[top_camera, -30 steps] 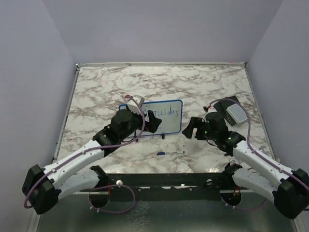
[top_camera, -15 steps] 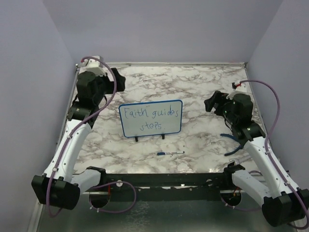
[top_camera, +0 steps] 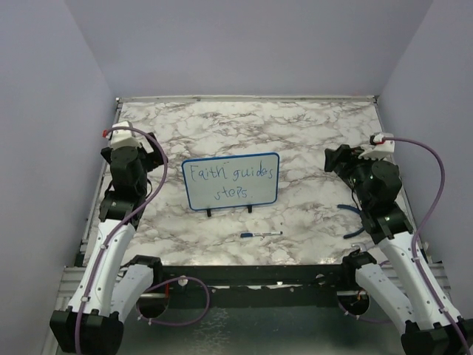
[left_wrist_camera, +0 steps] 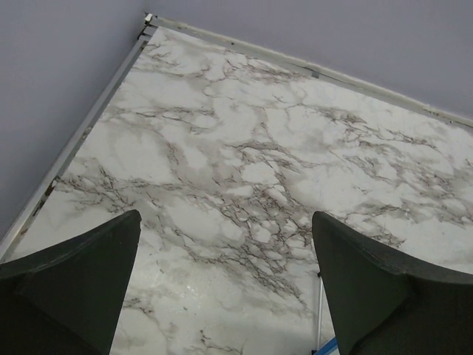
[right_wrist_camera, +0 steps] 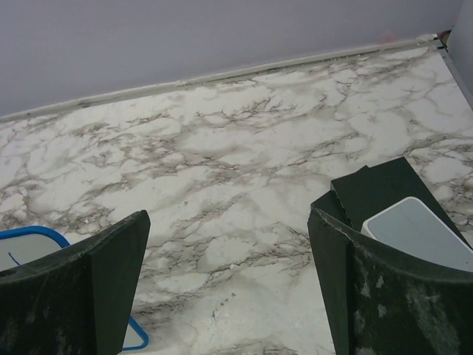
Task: Write a sentence on the whiteboard
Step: Reset both arms
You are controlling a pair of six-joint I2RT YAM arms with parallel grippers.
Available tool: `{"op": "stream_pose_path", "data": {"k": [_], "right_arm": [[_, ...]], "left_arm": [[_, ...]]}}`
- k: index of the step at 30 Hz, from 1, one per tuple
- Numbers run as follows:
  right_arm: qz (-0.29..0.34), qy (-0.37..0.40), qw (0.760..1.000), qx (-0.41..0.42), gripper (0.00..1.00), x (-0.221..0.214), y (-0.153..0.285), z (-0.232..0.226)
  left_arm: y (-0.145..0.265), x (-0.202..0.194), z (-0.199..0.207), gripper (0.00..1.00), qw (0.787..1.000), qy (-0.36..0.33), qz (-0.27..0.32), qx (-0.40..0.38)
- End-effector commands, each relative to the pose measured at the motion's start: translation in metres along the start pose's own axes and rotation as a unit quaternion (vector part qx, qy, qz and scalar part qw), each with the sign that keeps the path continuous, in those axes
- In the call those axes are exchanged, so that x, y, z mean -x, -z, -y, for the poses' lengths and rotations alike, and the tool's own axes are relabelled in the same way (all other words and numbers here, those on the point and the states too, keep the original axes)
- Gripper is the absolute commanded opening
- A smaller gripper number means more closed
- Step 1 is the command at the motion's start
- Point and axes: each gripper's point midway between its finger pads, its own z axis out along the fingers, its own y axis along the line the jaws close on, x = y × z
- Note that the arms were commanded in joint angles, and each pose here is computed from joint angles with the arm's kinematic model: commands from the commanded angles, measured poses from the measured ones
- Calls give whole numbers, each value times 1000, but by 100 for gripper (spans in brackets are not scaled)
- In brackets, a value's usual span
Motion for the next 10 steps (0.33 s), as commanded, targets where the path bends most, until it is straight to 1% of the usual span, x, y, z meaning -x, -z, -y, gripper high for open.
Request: {"op": "stream_pose_path", "data": {"k": [1,10], "right_arm": [[25,6,999,-22,91,10,0,9],[24,7,999,-25,92,11,1,10]], "left_arm": [[6,12,-14,99,999,-3,29,32],[10,15,-15,99,999,2,36,33]]}}
